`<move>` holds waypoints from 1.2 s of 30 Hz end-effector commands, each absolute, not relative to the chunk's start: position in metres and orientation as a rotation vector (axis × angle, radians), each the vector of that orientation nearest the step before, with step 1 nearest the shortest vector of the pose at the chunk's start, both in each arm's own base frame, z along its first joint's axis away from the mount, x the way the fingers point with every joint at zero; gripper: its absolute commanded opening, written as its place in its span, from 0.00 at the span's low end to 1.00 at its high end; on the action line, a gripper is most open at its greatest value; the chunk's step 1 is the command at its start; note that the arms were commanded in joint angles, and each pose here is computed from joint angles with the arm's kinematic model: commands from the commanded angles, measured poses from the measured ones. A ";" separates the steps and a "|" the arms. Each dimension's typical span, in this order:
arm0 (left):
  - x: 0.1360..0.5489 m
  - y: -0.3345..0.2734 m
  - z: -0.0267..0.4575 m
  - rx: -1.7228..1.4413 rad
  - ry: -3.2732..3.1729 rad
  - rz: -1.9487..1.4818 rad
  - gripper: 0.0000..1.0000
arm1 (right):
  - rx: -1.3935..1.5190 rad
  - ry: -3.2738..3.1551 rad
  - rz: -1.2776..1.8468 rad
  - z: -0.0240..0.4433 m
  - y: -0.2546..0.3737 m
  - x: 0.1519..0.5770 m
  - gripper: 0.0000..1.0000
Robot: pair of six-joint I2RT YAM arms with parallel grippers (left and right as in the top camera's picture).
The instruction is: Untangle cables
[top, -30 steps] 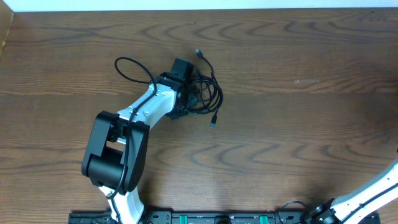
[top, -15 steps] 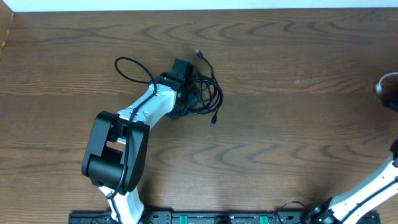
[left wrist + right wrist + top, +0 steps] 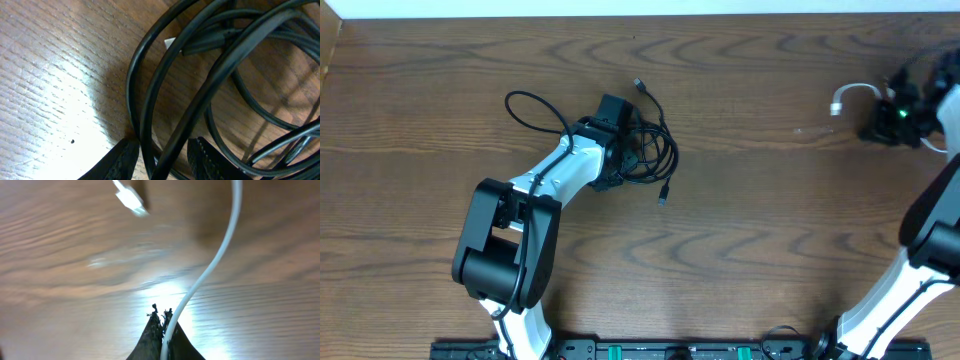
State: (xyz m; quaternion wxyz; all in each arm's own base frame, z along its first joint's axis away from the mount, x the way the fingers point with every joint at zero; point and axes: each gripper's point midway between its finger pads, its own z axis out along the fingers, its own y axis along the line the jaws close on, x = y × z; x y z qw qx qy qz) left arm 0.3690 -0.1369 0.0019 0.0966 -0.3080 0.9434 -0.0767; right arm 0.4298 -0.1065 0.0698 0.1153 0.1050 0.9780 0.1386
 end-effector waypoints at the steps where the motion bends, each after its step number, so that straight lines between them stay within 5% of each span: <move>1: 0.367 -0.132 -0.003 -0.914 2.796 -0.187 0.40 | 0.221 2.825 0.288 0.114 -0.090 0.428 0.01; 14: 0.373 -0.131 -0.001 -0.909 2.766 -0.183 0.40 | 0.458 2.571 -0.025 0.238 -0.132 0.382 0.01; 22: 0.373 -0.130 -0.001 -0.909 2.765 -0.179 0.41 | 0.832 2.619 -0.218 0.229 -0.166 0.333 0.01; 29: 0.373 -0.130 -0.001 -0.908 2.764 -0.179 0.41 | 1.191 2.347 -0.576 0.270 -0.227 0.280 0.01; 36: 0.373 -0.130 -0.001 -0.908 2.764 -0.179 0.41 | 1.201 2.412 -0.183 0.235 -0.212 0.301 0.01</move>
